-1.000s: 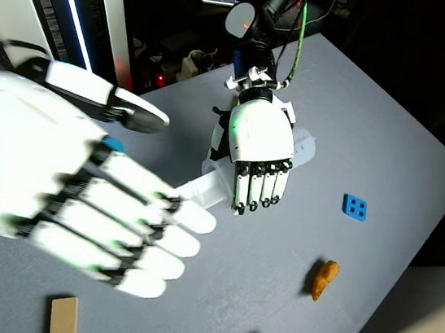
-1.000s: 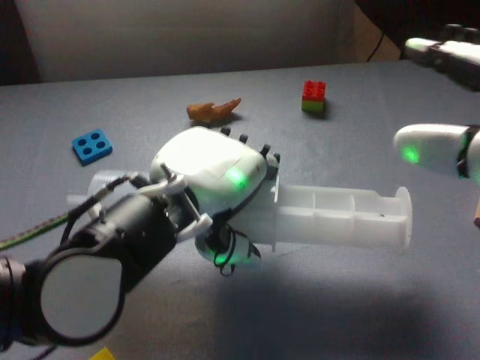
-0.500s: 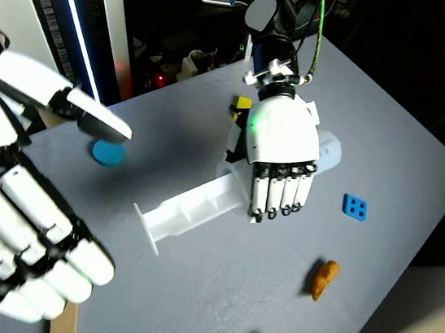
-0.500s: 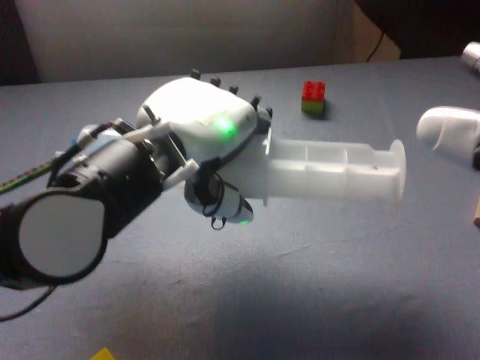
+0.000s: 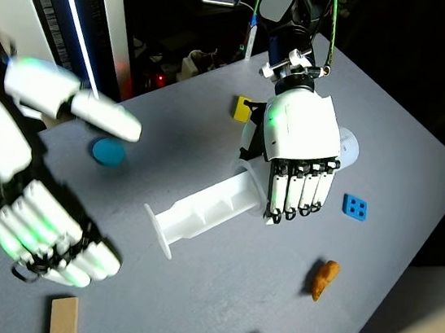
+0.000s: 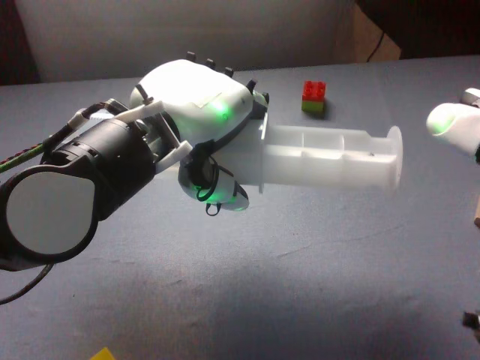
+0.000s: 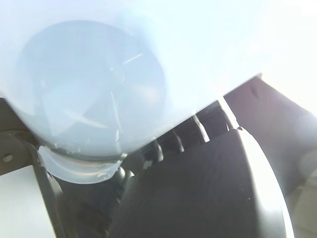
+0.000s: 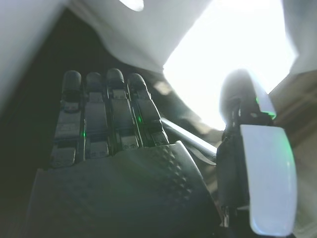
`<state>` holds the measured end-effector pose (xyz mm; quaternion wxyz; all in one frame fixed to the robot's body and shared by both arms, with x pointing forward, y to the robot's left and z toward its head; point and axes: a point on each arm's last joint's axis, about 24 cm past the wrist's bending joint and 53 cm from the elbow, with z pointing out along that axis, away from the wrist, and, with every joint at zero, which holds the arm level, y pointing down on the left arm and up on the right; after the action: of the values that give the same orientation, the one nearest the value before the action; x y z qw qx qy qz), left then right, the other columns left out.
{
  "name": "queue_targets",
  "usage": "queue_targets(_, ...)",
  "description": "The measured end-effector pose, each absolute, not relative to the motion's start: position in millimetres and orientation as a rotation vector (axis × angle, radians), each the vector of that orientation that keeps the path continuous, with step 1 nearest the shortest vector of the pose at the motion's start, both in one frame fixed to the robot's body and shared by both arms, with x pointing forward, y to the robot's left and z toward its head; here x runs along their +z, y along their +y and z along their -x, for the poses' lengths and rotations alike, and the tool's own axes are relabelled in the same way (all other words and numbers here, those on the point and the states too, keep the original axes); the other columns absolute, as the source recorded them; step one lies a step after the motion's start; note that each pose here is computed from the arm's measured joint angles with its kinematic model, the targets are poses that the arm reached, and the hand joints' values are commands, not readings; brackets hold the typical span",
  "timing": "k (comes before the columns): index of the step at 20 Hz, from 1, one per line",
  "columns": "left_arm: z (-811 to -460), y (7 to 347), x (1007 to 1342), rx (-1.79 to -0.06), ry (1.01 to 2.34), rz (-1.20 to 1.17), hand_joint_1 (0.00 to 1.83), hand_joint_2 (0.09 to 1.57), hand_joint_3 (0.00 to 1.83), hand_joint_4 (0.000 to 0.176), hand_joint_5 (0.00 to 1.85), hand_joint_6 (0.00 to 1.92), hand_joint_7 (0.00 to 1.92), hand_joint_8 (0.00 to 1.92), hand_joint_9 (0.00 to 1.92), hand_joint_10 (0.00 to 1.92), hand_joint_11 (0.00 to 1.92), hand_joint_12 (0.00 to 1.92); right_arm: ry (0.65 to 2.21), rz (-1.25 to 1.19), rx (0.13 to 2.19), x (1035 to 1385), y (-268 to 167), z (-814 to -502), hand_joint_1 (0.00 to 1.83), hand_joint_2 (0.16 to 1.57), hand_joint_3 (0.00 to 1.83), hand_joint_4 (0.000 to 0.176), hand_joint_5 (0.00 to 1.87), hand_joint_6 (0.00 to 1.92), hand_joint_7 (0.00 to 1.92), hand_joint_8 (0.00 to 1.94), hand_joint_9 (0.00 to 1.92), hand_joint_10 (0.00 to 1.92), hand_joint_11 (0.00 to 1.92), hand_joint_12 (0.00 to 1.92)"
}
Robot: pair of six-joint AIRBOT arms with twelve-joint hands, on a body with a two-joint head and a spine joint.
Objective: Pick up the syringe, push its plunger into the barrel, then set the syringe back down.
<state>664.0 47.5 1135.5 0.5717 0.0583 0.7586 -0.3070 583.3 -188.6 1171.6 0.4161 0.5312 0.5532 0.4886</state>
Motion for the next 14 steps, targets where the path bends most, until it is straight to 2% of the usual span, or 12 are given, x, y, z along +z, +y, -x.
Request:
queue_targets(2, -663, 46, 1134, -0.724, 1.787, -0.143, 1.38, 1.12, 0.00, 0.000, 0.99, 0.78, 0.90, 1.13, 0.92, 1.29, 0.92, 1.26, 1.267, -1.369, 1.257, 1173, -198, -587, 0.20, 1.11, 0.00, 0.000, 0.11, 0.00, 0.16, 0.00, 0.13, 0.00, 0.00, 0.45)
queue_targets(6, -663, 48, 1134, -0.719, 1.781, -0.138, 1.37, 1.14, 0.00, 0.000, 0.95, 0.81, 0.89, 1.19, 0.88, 1.36, 0.85, 1.37, 1.247, -1.383, 1.253, 1161, -188, -583, 0.21, 1.10, 0.00, 0.000, 0.13, 0.00, 0.18, 0.00, 0.15, 0.00, 0.00, 0.48)
queue_targets(8, -664, 48, 1134, -0.717, 1.782, -0.136, 1.39, 1.09, 0.00, 0.000, 1.09, 0.55, 0.98, 1.07, 0.95, 1.30, 0.86, 1.38, 1.274, -1.419, 1.254, 1150, -177, -579, 0.18, 1.11, 0.00, 0.000, 0.12, 0.00, 0.17, 0.00, 0.14, 0.00, 0.00, 0.48)
queue_targets(9, -664, 49, 1134, -0.715, 1.781, -0.135, 1.39, 1.09, 0.00, 0.000, 1.11, 0.51, 0.98, 1.08, 0.94, 1.32, 0.84, 1.39, 1.269, -1.426, 1.255, 1151, -175, -580, 0.18, 1.11, 0.00, 0.000, 0.12, 0.00, 0.16, 0.00, 0.13, 0.00, 0.00, 0.47)
queue_targets(10, -665, 50, 1134, -0.712, 1.780, -0.134, 1.39, 1.09, 0.00, 0.000, 1.10, 0.52, 0.99, 1.07, 0.96, 1.29, 0.85, 1.40, 1.266, -1.424, 1.261, 1153, -172, -581, 0.19, 1.11, 0.00, 0.000, 0.11, 0.00, 0.16, 0.00, 0.13, 0.00, 0.00, 0.43)
queue_targets(11, -666, 51, 1134, -0.710, 1.779, -0.133, 1.38, 1.11, 0.01, 0.000, 1.01, 0.69, 0.94, 1.13, 0.90, 1.32, 0.85, 1.38, 1.268, -1.429, 1.264, 1153, -169, -582, 0.20, 1.11, 0.00, 0.000, 0.12, 0.00, 0.17, 0.00, 0.14, 0.00, 0.00, 0.43)
queue_targets(12, -666, 51, 1134, -0.709, 1.777, -0.131, 1.39, 1.10, 0.00, 0.000, 1.08, 0.54, 0.96, 1.11, 0.93, 1.33, 0.87, 1.39, 1.284, -1.432, 1.272, 1150, -164, -582, 0.19, 1.11, 0.00, 0.000, 0.12, 0.00, 0.17, 0.00, 0.14, 0.00, 0.00, 0.45)
queue_targets(13, -667, 51, 1134, -0.708, 1.777, -0.130, 1.39, 1.09, 0.00, 0.000, 1.11, 0.48, 0.97, 1.10, 0.95, 1.31, 0.87, 1.38, 1.308, -1.438, 1.278, 1144, -158, -583, 0.18, 1.11, 0.00, 0.000, 0.12, 0.00, 0.17, 0.00, 0.14, 0.00, 0.00, 0.47)
queue_targets(14, -668, 52, 1134, -0.706, 1.776, -0.130, 1.38, 1.10, 0.00, 0.000, 1.05, 0.63, 0.96, 1.08, 0.94, 1.28, 0.90, 1.33, 1.330, -1.446, 1.284, 1139, -152, -583, 0.20, 1.11, 0.00, 0.000, 0.13, 0.00, 0.16, 0.00, 0.14, 0.00, 0.00, 0.46)
